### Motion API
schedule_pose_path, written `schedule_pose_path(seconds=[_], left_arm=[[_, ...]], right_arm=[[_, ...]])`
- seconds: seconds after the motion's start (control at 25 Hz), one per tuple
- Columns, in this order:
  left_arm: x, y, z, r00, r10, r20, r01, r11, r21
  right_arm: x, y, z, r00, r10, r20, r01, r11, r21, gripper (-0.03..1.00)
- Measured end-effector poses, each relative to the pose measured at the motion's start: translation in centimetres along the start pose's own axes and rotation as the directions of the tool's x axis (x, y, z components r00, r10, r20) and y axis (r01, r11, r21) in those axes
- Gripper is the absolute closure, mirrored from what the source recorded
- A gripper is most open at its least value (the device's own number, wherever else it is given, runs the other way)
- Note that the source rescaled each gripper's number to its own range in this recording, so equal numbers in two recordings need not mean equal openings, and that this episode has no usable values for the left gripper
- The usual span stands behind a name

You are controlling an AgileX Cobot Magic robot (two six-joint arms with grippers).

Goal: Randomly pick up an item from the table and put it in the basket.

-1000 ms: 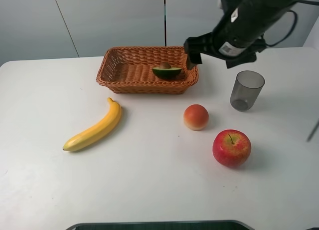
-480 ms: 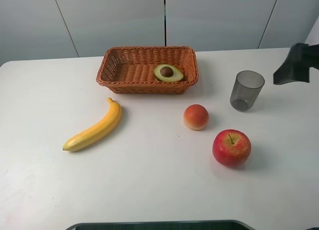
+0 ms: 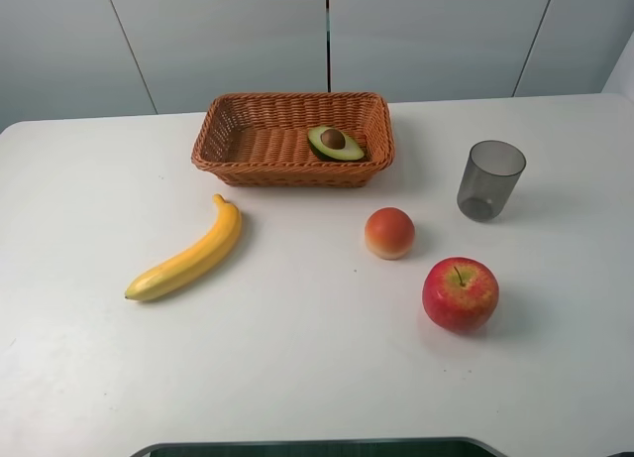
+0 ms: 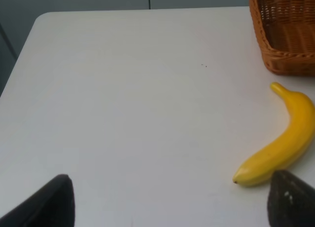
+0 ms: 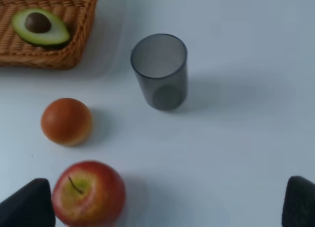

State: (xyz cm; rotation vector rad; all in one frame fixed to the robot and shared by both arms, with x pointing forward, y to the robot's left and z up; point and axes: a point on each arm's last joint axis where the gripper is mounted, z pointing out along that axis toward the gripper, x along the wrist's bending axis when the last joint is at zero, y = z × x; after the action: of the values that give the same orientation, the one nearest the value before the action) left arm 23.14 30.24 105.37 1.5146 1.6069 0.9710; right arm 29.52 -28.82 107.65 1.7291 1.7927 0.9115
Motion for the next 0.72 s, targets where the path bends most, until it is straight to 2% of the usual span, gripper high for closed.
schedule_pose_path(seconds=[0.24, 0.44, 0.72], left_arm=[[0.0, 0.0, 0.0, 1.0, 0.0, 0.0, 0.0, 1.0, 0.0], [0.0, 0.0, 0.0, 1.0, 0.0, 0.0, 0.0, 1.0, 0.0], [0.0, 0.0, 0.0, 1.0, -0.004, 0.0, 0.004, 1.0, 0.0]], right_arm=[[-0.5, -2.8, -3.2, 0.999, -0.034, 0.02, 0.036, 0.994, -0.104, -0.03], [-0.8, -5.4, -3.9, 0.999, -0.041, 0.022, 0.044, 0.979, -0.199, -0.03], [-0.9, -6.1, -3.3, 0.999, -0.041, 0.019, 0.044, 0.976, -0.214, -0.03]])
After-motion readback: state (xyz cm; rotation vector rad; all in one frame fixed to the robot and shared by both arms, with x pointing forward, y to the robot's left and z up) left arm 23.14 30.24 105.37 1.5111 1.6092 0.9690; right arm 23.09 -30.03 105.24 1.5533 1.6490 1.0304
